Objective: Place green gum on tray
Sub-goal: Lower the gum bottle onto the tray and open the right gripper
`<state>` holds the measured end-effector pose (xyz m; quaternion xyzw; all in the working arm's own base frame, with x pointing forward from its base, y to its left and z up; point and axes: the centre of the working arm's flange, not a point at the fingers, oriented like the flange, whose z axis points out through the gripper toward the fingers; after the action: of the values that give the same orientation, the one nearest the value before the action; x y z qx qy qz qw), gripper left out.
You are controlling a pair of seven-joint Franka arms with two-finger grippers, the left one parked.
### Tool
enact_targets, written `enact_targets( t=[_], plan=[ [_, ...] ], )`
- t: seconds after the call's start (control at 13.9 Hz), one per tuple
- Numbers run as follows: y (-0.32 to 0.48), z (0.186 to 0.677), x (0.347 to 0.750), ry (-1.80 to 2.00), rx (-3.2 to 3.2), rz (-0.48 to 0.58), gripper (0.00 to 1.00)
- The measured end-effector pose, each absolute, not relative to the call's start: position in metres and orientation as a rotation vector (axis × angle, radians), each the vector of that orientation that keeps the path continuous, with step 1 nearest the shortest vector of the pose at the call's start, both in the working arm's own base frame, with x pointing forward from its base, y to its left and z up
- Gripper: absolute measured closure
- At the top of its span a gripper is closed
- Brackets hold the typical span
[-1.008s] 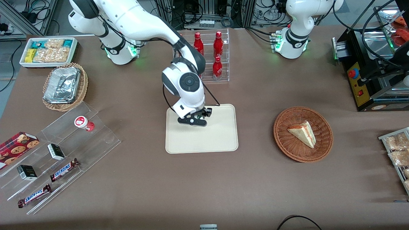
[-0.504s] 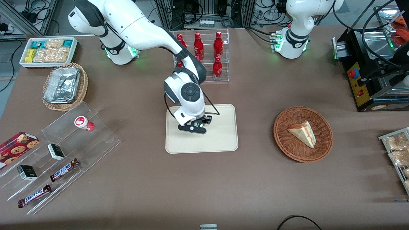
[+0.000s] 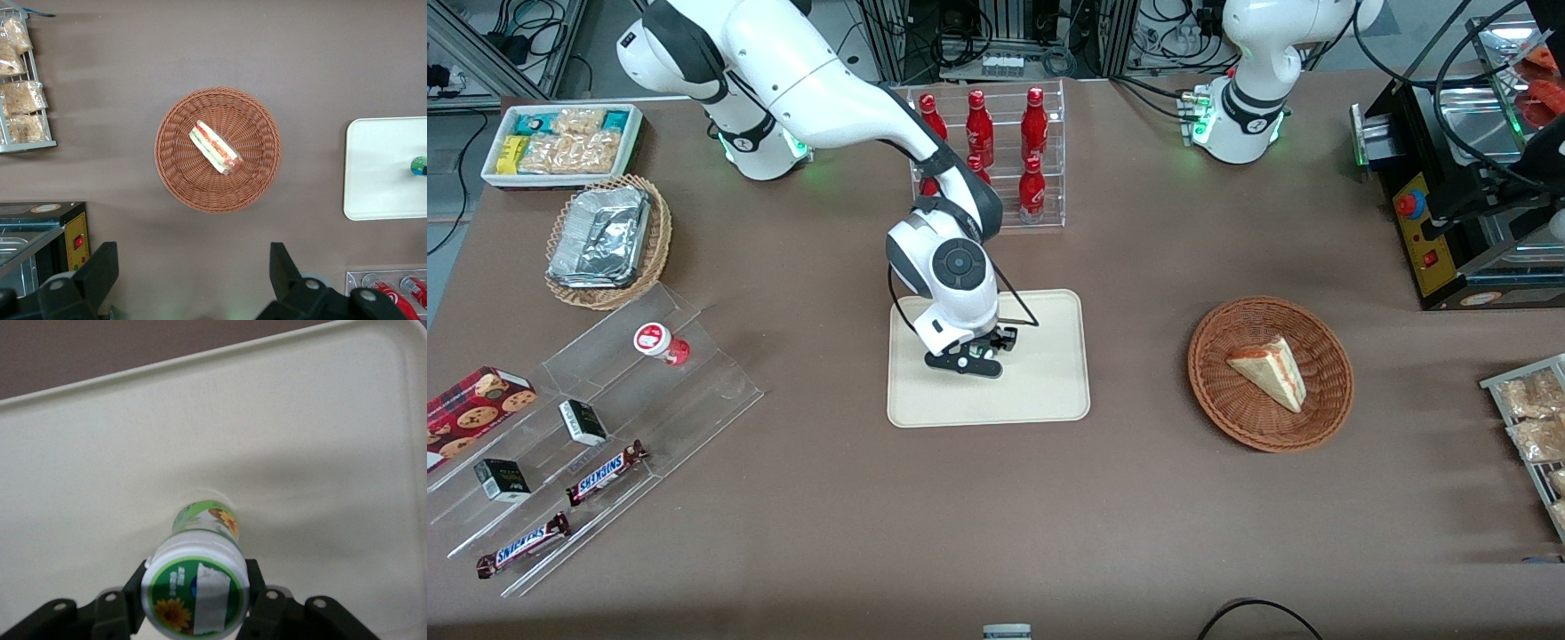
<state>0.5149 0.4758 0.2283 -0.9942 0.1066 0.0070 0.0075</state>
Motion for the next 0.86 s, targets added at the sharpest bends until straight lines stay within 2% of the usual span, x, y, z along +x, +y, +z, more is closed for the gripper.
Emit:
enact_targets(
  t=[0.29, 0.36, 0.86],
  plan=[
    [0.476, 0.228, 0.516, 0.309, -3.107, 0.014, 0.04],
    [0.476, 0.228, 0.517, 0.304, -3.107, 0.012, 0.00],
    [0.471, 0.259, 0.529, 0.215, -3.102, -0.007, 0.00]
  ],
)
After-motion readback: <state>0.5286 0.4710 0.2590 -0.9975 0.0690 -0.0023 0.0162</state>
